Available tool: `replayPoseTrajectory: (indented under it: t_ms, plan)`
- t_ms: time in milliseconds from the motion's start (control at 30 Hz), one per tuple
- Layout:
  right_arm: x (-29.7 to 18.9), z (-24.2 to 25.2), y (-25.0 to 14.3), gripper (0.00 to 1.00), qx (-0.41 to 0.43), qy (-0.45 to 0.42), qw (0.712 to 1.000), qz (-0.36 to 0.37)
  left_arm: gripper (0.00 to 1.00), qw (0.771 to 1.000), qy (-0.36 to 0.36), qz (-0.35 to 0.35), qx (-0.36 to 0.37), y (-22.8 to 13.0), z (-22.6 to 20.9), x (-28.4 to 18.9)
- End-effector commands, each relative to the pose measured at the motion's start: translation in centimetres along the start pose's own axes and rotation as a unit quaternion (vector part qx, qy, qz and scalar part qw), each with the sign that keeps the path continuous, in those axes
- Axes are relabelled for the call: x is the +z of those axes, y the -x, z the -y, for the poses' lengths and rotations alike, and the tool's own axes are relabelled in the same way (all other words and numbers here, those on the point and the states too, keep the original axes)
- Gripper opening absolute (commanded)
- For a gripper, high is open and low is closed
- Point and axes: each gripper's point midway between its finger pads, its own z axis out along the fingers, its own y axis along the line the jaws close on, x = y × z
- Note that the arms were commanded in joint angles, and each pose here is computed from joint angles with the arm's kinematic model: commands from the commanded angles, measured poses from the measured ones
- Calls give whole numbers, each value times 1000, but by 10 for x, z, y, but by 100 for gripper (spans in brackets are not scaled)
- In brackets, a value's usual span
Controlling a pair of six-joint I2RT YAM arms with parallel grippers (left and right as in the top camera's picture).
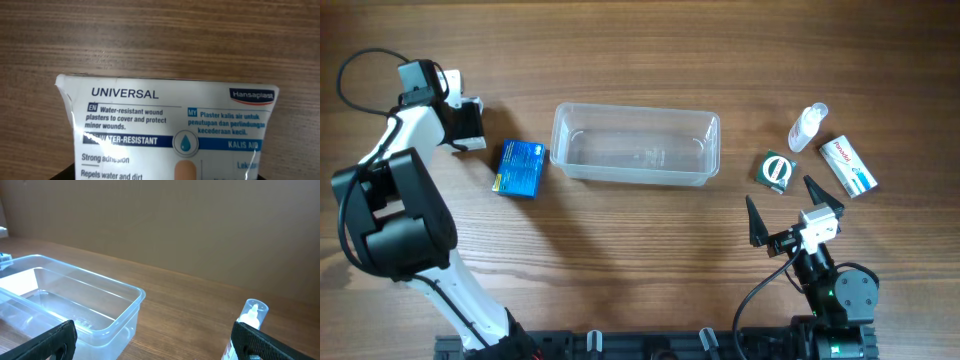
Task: Pack container
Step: 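Carry the Hansaplast box into the clear container and release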
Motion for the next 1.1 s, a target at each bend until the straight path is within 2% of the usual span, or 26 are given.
replayPoseTrajectory:
  t_ms: [0, 33, 233, 600, 833, 1067]
  plan:
    - [0, -2, 1, 100, -5, 7, 1000, 3, 59, 999, 14, 27, -20, 15, -5, -29]
    - [0, -2, 1, 100, -5, 7, 1000, 3, 64, 999, 14, 35, -36, 19, -5, -38]
    - [0, -2, 1, 100, -5, 7, 1000, 3, 61, 997, 3, 54, -46, 29, 16, -84]
    - [0, -2, 1, 100, -5, 7, 1000, 3, 61, 991, -75, 104, 26, 35, 141, -171]
    - [0, -2, 1, 100, -5, 7, 1000, 3, 62, 991, -111, 48, 63, -9, 201, -188]
    - [0, -2, 1, 100, -5, 7, 1000, 3, 62, 989, -127, 18, 70, -33, 233, -195]
